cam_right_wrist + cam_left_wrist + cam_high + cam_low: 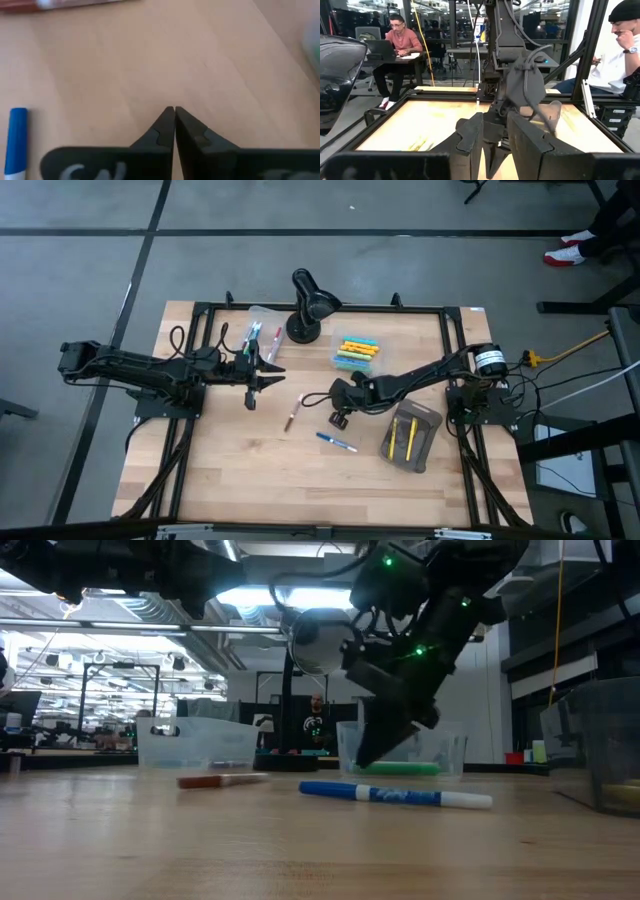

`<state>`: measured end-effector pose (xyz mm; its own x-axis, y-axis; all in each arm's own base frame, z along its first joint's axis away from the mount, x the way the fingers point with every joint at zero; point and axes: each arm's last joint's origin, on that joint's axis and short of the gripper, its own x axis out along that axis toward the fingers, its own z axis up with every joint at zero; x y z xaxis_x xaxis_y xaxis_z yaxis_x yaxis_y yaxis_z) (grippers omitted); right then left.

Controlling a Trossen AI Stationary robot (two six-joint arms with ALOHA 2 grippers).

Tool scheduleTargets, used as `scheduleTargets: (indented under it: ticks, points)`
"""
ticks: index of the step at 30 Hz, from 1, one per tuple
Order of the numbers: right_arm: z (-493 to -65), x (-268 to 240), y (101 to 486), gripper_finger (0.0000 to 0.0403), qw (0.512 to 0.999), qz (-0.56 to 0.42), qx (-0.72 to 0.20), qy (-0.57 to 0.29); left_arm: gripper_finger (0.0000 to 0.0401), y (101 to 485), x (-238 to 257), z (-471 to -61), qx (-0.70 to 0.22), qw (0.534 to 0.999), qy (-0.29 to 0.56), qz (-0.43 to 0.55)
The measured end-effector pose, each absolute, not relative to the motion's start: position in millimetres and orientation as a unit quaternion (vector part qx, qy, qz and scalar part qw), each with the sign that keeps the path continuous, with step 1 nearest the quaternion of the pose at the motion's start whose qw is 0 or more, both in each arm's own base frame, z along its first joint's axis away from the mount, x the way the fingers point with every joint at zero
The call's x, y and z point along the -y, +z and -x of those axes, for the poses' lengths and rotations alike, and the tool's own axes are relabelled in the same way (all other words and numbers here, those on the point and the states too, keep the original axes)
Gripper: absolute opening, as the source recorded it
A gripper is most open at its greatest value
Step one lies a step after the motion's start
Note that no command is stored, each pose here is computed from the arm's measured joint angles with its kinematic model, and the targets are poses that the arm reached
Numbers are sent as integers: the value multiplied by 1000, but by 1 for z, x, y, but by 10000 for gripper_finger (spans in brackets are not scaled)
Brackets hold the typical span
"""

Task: Pick & Place Markers
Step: Put the blue marker pen into the left transparent bin

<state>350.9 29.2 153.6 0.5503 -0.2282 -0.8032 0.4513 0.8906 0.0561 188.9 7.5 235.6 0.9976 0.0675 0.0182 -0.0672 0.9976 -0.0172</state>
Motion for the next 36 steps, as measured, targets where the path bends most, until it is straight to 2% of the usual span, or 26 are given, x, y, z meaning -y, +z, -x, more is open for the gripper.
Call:
scheduleTargets:
  ticks: [8,14,20,24,30,33,36]
  points:
    - [-363,-34,162,7,909,-90,-395,-95,86,235,-7,-189,6,999,34,8]
    - [-363,-34,162,9,911,-82,-394,-90,86,234,-7,-189,3,999,34,15]
    - [-363,-35,163,33,913,-81,-394,-74,86,233,-7,-189,-4,999,34,16]
    - [-363,-38,163,71,909,-107,-402,-30,86,233,-7,-189,-4,999,34,16]
    - [-364,-43,164,168,906,-137,-401,-4,86,233,-7,-189,-4,999,34,16]
    - [-365,-55,166,207,914,-122,-387,18,86,233,-7,-189,-4,999,34,16]
    - [-364,-71,169,225,925,-78,-371,34,86,233,-7,-189,-4,999,34,16]
